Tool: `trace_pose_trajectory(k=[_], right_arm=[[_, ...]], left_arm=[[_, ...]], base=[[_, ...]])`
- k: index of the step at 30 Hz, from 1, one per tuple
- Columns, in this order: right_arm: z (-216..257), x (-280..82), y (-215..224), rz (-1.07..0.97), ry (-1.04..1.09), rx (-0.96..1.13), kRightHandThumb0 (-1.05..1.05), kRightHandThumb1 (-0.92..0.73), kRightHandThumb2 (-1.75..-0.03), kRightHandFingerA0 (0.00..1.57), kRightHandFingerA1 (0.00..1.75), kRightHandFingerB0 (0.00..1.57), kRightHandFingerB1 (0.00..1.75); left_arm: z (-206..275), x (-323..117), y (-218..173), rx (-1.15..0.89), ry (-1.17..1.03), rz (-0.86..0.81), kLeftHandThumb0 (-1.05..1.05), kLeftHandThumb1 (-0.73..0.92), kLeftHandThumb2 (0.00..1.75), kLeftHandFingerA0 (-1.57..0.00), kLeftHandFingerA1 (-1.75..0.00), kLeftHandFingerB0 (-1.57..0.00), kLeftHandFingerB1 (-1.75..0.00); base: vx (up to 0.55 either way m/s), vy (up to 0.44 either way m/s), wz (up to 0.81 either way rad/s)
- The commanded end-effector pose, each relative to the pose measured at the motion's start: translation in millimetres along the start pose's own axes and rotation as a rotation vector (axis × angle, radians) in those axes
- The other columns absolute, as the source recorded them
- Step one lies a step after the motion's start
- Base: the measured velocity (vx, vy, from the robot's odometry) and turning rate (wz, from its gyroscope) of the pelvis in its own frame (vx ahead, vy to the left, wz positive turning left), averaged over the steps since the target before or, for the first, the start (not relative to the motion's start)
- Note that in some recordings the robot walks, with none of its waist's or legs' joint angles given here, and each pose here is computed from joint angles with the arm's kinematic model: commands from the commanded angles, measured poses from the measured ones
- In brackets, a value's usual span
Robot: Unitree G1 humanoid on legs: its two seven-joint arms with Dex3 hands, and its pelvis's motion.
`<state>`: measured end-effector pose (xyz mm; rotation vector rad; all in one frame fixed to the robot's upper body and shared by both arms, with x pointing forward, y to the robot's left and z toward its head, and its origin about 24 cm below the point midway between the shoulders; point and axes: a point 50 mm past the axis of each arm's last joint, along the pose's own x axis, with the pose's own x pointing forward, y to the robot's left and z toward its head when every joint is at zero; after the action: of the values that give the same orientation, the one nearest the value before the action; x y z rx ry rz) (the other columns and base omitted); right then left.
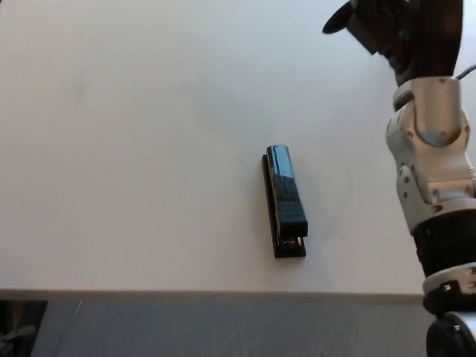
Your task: The robot uses its right hand to press on the stapler that is in the middle of the desk
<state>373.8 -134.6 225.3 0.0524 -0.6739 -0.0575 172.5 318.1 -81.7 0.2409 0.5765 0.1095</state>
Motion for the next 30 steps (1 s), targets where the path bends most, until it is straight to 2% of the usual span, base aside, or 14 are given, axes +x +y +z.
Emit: trace_pose_trajectory(k=[1,2,4,6,7,10,15,17,18,22,24,25,26,30], right_arm=[[46.1,18.1,-52.7,-0.048,-0.038,-0.017,-0.22,-0.82,-0.65,1.21,1.34,0.69,1.04],[51.5,18.0,-66.0,-0.063,-0.051,-0.051,-0.26,-0.76,-0.79,1.22,1.28,0.7,0.97],[58.0,16.3,-97.6,-0.086,-0.081,-0.119,-0.24,-0.78,-0.76,1.2,1.26,0.7,1.13],[75.4,12.9,-140.5,-0.152,-0.106,-0.156,-0.16,-0.84,-0.65,1.25,1.17,0.71,1.1],[84.7,8.7,-159.0,-0.173,-0.119,-0.2,-0.12,-0.71,-0.92,1.27,1.18,0.78,1.13],[109.2,-3.5,-195.8,-0.262,-0.142,-0.285,-0.07,-0.6,-1.05,1.31,1.22,0.81,1.18],[138.1,-38.0,-262.0,-0.423,-0.072,-0.24,-0.13,-0.63,-0.98,1.3,1.16,0.82,1.19],[143.5,-65.2,-297.2,-0.499,-0.043,-0.268,-0.22,-0.61,-0.91,1.36,1.06,0.87,1.12],[144.7,-76.9,-309.2,-0.547,-0.013,-0.299,-0.24,-0.48,-1.05,1.42,1.11,0.9,1.14],[145.8,-129.7,-355.1,-0.692,0.087,-0.374,-0.19,-0.48,-1.12,1.37,1.23,0.96,1.08],[144.4,-149.6,-366.3,-0.755,0.143,-0.414,-0.22,-0.48,-1.12,1.38,1.24,0.98,1.1],[141.8,-161.1,-370.8,-0.785,0.182,-0.499,-0.33,-0.52,-1.04,1.39,1.17,0.88,1.33],[138.2,-175.0,-376.2,-0.808,0.22,-0.558,-0.34,-0.6,-0.93,1.39,1.16,0.84,1.31],[110.9,-241.3,-390.4,-0.896,0.399,-0.518,-0.21,-0.53,-1.05,1.32,1.21,0.88,1.33]], left_arm=[[10.2,2.5,12.6,0.007,-0.032,0.044,-0.74,0.88,0.67,-0.19,-0.33,-0.23,-0.3],[11.2,2.9,13.0,0.014,-0.034,0.046,-0.76,0.88,0.67,-0.2,-0.33,-0.24,-0.3],[10.8,3.5,13.0,0.008,-0.026,0.056,-0.77,0.87,0.67,-0.2,-0.34,-0.24,-0.31],[13.8,5.2,13.7,0.002,-0.034,0.054,-0.78,0.88,0.67,-0.19,-0.34,-0.23,-0.3],[14.5,5.8,15.0,0.002,-0.029,0.06,-0.78,0.87,0.67,-0.21,-0.35,-0.25,-0.3],[18.2,7.4,18.1,-0.007,-0.035,0.066,-0.74,0.88,0.67,-0.19,-0.34,-0.22,-0.3],[20.3,8.2,19.4,-0.016,-0.04,0.068,-0.76,0.87,0.67,-0.2,-0.34,-0.23,-0.3],[21.7,7.9,22.3,-0.005,-0.043,0.068,-0.76,0.87,0.67,-0.19,-0.34,-0.22,-0.3],[23.0,8.5,23.1,0.007,-0.043,0.069,-0.78,0.88,0.67,-0.21,-0.33,-0.23,-0.29],[27.2,11.1,24.1,0.037,-0.039,0.07,-0.78,0.88,0.67,-0.2,-0.33,-0.23,-0.29],[27.4,11.7,23.3,0.033,-0.037,0.066,-0.78,0.88,0.67,-0.2,-0.34,-0.23,-0.29],[27.8,11.9,23.6,0.026,-0.038,0.067,-0.78,0.88,0.67,-0.2,-0.34,-0.24,-0.3],[27.2,11.7,23.8,0.024,-0.035,0.07,-0.78,0.87,0.67,-0.2,-0.34,-0.24,-0.3],[25.7,10.8,23.8,0.027,-0.034,0.074,-0.79,0.87,0.67,-0.2,-0.34,-0.24,-0.3]], base=[[0.0,0.0,0.0],[0.0,0.0,0.0],[0.0,0.0,0.0],[0.0,0.0,0.0],[0.0,0.0,0.0],[0.0,0.0,0.0],[0.0,0.0,0.0],[0.0,0.0,0.0],[0.0,0.0,0.0],[0.0,0.0,0.0],[0.0,0.0,0.0],[0.0,0.0,0.0],[0.0,0.0,0.0],[0.0,0.0,0.0]])
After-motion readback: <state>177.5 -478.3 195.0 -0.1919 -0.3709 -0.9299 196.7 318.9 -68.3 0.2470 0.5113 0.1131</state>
